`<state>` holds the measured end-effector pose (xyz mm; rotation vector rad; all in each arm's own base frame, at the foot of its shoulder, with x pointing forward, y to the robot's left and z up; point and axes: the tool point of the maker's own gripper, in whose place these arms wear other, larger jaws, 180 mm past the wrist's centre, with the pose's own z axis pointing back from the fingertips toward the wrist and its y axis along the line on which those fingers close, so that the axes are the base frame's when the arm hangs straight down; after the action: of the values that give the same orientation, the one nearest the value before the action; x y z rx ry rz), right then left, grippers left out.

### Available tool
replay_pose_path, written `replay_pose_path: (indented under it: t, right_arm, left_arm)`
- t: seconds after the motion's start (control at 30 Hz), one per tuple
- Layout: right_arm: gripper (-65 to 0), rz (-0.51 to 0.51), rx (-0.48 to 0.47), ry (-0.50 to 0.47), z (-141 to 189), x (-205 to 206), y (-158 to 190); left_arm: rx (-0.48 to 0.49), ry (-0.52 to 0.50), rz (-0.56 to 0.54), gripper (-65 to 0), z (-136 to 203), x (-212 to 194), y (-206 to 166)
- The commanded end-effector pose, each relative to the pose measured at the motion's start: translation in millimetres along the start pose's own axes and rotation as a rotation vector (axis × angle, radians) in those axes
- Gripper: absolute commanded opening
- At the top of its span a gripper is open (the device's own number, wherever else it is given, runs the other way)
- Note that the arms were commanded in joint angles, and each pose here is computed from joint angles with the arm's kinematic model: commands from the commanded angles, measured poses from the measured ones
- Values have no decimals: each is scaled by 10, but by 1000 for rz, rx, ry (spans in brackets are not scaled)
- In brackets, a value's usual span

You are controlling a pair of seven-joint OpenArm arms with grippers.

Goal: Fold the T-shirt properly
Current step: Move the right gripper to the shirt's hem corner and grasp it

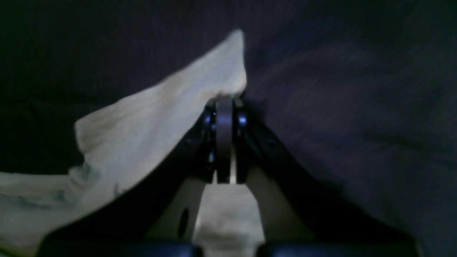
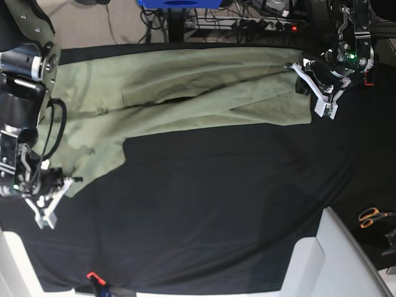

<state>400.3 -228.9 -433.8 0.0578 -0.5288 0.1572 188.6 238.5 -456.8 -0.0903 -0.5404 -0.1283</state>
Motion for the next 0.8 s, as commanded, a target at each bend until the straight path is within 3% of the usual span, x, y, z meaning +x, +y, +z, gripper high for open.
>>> replay_pose_path:
  t: [0.0,0.1,0.3,0.77]
  right_arm:
    - [-650,43,-2,-68,84,305,22]
    - [-650,99,-2,-74,81,365,113]
    - [-650,106,-8,-155,145,581,117]
    - [-650,120,-8,-316,305,1073,115]
  left_arm:
    - [6,-51,-12,-650,54,168,32]
    - [18,-89,-24,-650,120,305,58]
    - [71,-192,-22,-650,219,733,257]
    - [80,-342,-47,-650,269,1472,294]
